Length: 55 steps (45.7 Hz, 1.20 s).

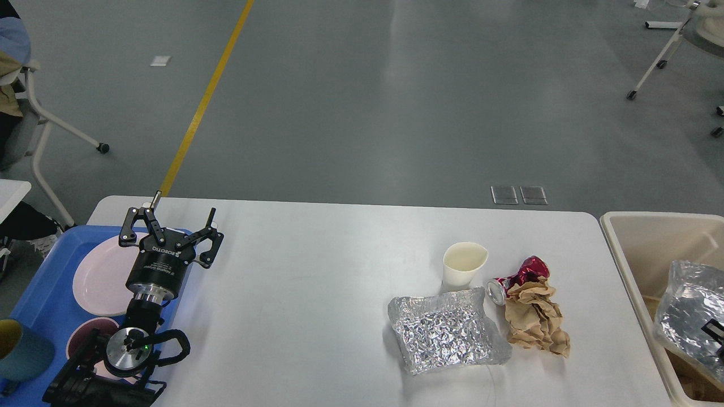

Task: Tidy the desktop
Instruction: 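Lift the plastic bag and drop it into the white bin, then move the right gripper over the white paper cup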

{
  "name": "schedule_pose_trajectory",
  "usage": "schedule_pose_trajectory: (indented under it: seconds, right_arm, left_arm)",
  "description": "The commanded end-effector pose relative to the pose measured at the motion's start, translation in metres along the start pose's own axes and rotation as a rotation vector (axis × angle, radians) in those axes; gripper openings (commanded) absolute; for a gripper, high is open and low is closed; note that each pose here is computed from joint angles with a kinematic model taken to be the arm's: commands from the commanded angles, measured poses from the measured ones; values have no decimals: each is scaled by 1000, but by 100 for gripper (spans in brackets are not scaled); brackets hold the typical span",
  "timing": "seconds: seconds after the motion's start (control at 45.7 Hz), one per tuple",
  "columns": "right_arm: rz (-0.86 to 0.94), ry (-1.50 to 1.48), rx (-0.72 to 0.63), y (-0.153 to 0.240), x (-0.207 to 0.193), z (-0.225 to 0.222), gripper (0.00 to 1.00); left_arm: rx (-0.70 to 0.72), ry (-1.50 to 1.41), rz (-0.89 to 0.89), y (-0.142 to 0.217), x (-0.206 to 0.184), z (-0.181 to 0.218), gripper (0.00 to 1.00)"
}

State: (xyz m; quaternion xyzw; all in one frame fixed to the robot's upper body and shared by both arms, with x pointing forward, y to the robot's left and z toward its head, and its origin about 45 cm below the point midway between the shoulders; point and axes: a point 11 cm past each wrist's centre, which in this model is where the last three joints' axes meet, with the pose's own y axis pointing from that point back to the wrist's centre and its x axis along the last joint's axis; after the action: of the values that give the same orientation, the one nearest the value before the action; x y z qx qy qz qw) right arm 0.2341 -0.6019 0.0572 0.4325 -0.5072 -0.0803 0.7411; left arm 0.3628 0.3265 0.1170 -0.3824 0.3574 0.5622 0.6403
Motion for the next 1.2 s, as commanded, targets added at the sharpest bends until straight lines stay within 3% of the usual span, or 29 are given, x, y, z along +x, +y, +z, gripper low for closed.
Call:
schedule_pose_trajectory:
  seconds: [0.0,0.613,0.635,0.744,0.81,1.182]
  right_arm:
    - [23,-1,-11,-2,-5,8,0]
    - [46,-23,-63,-1,1,18,0]
    - [47,-23,-63,-1,2,18,2]
    - [110,-27,-65,-1,5,20,71]
    - [174,-34,-63,0,10,19,97]
    - [168,-31,-30,2,8,-3,100]
  left_arm:
    - [0,0,0,0,0,0,96]
    - [0,0,0,0,0,0,96]
    - [0,0,0,0,0,0,96]
    - [0,-2,0,0,0,1,96]
    - [0,0,0,0,0,0,96]
    - [0,0,0,0,0,0,96]
